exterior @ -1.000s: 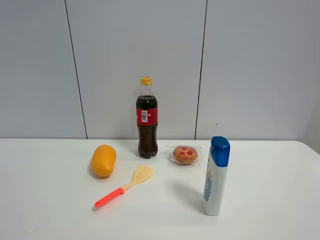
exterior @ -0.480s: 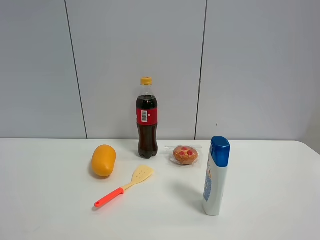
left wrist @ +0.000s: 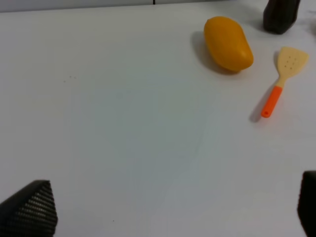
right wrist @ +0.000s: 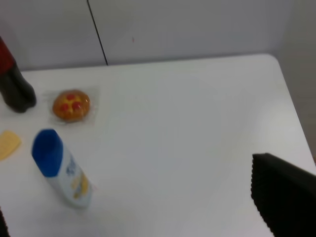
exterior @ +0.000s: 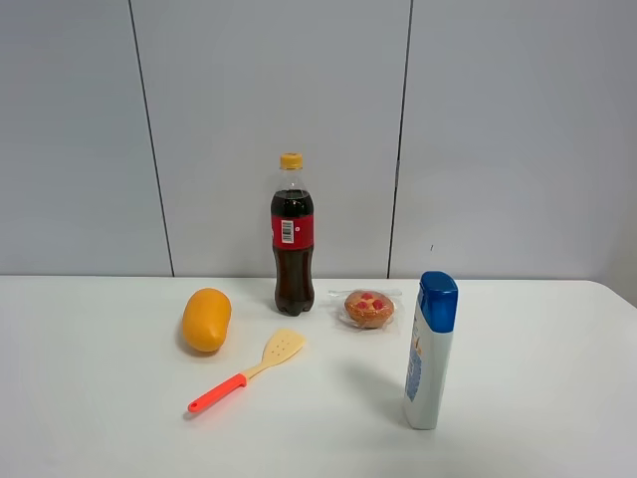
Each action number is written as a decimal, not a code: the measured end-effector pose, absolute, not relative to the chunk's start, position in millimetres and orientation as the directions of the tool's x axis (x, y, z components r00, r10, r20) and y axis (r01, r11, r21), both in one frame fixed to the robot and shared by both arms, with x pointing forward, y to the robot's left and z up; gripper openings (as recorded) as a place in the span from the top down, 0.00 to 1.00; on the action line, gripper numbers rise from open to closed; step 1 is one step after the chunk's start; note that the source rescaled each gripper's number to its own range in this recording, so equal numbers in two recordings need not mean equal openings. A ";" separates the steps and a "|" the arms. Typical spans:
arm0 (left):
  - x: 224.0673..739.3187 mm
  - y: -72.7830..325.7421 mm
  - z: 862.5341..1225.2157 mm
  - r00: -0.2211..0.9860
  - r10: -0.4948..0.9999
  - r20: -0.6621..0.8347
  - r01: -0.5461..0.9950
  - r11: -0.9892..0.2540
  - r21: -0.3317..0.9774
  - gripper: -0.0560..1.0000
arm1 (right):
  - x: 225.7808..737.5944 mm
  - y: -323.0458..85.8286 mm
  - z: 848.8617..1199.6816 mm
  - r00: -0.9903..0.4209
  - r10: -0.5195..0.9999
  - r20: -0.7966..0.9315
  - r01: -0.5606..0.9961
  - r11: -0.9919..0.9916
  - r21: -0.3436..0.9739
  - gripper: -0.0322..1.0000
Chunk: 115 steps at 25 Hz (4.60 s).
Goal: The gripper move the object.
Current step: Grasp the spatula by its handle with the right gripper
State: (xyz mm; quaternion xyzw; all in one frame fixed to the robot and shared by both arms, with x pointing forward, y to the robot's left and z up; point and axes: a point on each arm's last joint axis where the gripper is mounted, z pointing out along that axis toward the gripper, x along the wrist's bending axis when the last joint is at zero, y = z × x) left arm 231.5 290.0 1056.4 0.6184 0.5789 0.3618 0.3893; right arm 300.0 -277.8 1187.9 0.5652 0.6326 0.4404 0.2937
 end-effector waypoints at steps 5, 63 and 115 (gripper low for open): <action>231.5 290.0 1056.4 0.068 0.998 -0.003 0.434 -0.027 0.900 0.00 | 349.1 -270.5 1227.6 -0.253 0.948 0.195 0.540 -0.029 0.841 0.00; 231.5 290.0 1056.4 0.067 0.998 -0.003 0.434 -0.027 0.900 0.00 | 548.8 4.2 1047.6 -0.260 0.894 0.366 0.942 0.150 0.300 0.00; 231.5 290.1 1056.4 0.067 0.998 -0.002 0.434 -0.028 0.900 0.00 | 555.9 46.5 947.8 0.374 0.851 0.370 0.905 -0.422 0.056 0.00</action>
